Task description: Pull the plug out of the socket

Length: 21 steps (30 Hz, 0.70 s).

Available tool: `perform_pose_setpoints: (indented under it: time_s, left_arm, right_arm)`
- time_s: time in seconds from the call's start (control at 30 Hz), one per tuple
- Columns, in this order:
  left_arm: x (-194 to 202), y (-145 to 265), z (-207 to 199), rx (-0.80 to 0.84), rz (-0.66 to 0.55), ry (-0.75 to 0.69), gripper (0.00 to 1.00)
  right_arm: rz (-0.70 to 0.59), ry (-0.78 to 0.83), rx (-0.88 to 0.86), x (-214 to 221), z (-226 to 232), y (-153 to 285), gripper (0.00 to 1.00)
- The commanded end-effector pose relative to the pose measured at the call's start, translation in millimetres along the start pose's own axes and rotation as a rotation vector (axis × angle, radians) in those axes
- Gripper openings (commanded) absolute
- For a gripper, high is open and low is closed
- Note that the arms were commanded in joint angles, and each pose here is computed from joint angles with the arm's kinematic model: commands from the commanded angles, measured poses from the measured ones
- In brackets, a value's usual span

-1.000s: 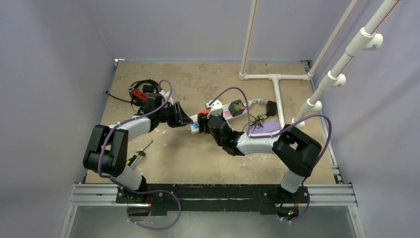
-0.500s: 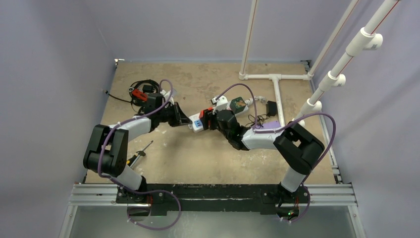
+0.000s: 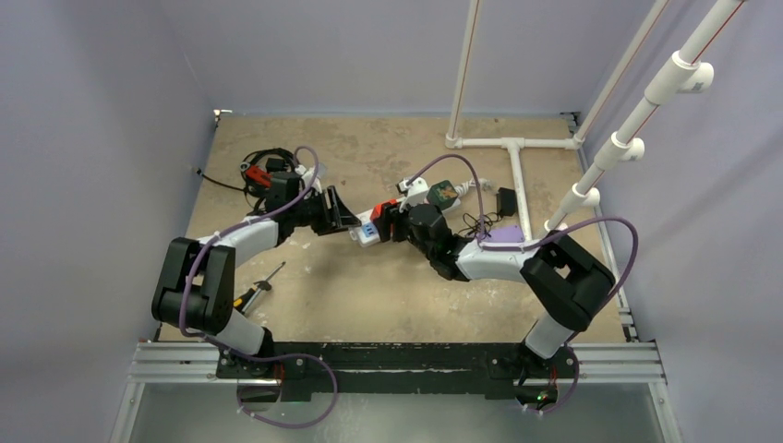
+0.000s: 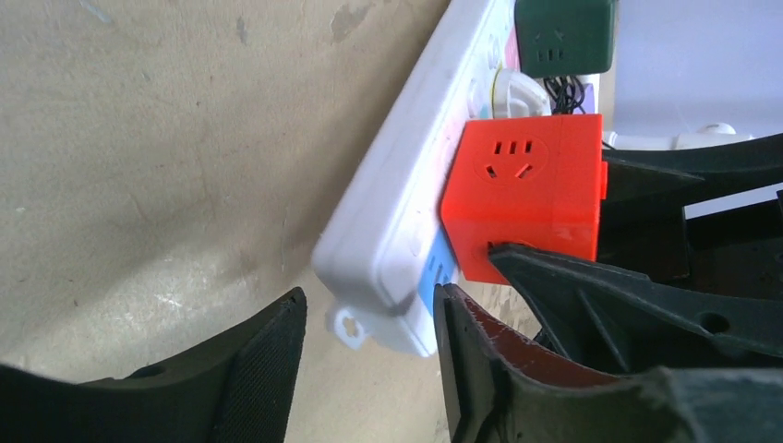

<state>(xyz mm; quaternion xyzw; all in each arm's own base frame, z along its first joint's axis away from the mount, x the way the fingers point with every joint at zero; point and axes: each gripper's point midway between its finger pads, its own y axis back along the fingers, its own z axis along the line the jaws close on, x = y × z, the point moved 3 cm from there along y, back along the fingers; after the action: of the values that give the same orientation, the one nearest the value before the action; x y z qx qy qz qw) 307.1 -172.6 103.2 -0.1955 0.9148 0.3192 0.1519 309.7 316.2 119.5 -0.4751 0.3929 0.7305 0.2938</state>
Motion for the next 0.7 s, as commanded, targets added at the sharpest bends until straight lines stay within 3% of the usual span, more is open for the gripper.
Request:
perform_pose_setpoints:
  time_s: [0.0,0.1,0.2,0.53,0.67]
  left_arm:
    - [-23,13,-16,0.044,-0.091,-0.072,0.56]
    - [-21,13,-25,0.107,-0.088,-0.074,0.63]
    - [-19,14,-32,0.165,-0.09,-0.07,0.64]
    - [-16,13,-38,0.221,-0.08,-0.052,0.49]
    - [-15,12,-38,0.229,-0.073,-0.041,0.37]
  right_arm:
    - [-0.177,-0.132,-0.124,-62,28,14,0.0]
    - [-0.189,-0.14,-0.147,-67,31,18,0.0]
    - [-0.196,-0.148,-0.184,-70,36,22,0.0]
    - [-0.215,-0.153,-0.157,-73,31,24,0.0]
    - [-0.217,-0.151,-0.158,-73,30,25,0.0]
